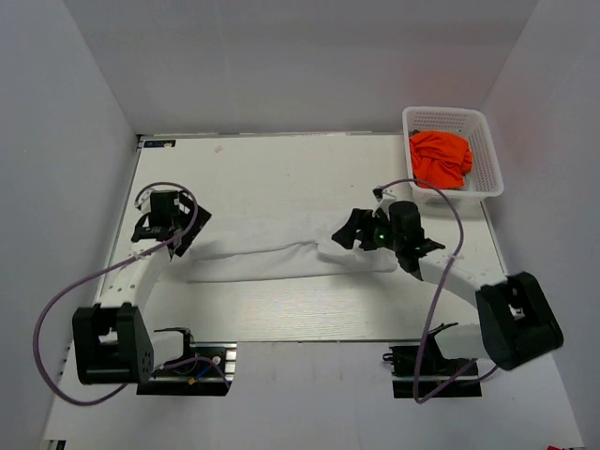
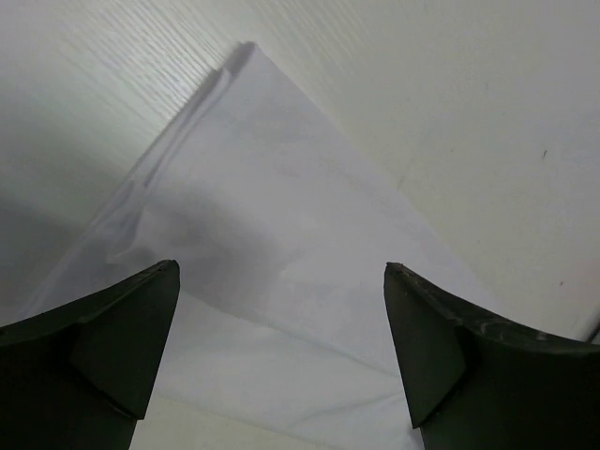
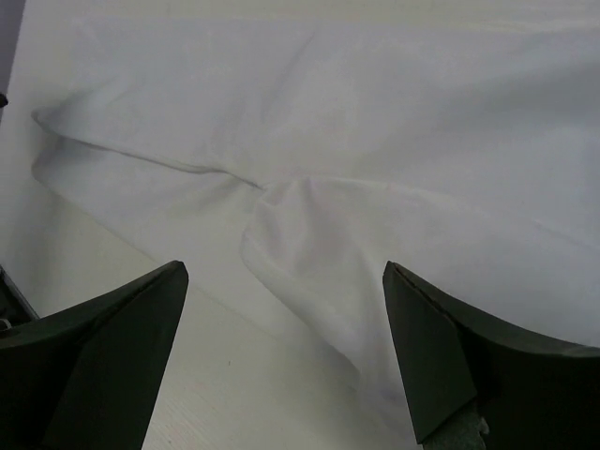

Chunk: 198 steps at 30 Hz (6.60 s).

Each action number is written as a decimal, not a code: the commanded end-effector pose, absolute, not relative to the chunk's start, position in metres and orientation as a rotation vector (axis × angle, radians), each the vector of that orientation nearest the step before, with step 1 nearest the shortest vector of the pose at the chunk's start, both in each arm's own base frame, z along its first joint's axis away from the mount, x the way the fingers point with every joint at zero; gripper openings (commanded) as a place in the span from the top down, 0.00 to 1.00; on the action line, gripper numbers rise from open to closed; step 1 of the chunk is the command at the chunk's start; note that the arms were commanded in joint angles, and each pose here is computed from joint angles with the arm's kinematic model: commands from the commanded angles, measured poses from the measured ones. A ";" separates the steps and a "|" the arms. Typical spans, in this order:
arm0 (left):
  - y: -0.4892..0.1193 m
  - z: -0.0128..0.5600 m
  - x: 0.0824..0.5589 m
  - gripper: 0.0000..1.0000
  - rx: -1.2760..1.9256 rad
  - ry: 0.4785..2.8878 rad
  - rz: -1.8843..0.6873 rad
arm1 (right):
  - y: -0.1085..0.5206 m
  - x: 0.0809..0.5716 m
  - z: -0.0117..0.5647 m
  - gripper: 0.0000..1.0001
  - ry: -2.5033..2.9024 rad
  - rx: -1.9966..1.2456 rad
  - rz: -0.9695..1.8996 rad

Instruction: Fold and stack the t-shirts

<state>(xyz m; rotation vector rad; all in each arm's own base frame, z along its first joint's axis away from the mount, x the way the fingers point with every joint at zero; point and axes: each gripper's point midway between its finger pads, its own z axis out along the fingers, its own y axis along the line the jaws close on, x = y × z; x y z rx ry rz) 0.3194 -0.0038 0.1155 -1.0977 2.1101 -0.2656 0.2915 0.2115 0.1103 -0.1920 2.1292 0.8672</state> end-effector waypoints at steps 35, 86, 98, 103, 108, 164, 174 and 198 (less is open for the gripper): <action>-0.168 -0.012 0.178 0.00 -0.729 2.762 -0.653 | 0.331 0.509 0.018 0.10 2.440 -0.312 0.809; -0.150 0.080 0.221 0.00 -0.404 2.326 -0.247 | 0.242 0.318 0.100 0.10 2.355 -0.433 0.477; -0.169 0.037 0.191 0.06 -0.242 2.533 -0.379 | 0.279 0.152 0.069 0.10 2.471 -0.919 0.714; -0.157 0.021 0.174 0.15 -0.273 2.592 -0.337 | 0.286 0.134 0.063 0.10 2.483 -0.951 0.738; -0.161 0.011 0.163 0.19 -0.254 2.628 -0.402 | 0.289 0.120 0.052 0.10 2.515 -1.017 0.679; -0.201 0.147 0.369 1.00 -0.430 2.206 -0.297 | 0.294 0.351 0.146 1.00 2.058 -0.379 0.331; -0.215 0.157 0.441 1.00 -0.356 2.178 -0.358 | 0.295 0.402 0.142 1.00 2.082 -0.382 0.324; -0.194 0.097 0.533 0.75 -0.461 2.243 -0.392 | 0.287 0.490 0.068 0.47 2.262 -0.276 0.359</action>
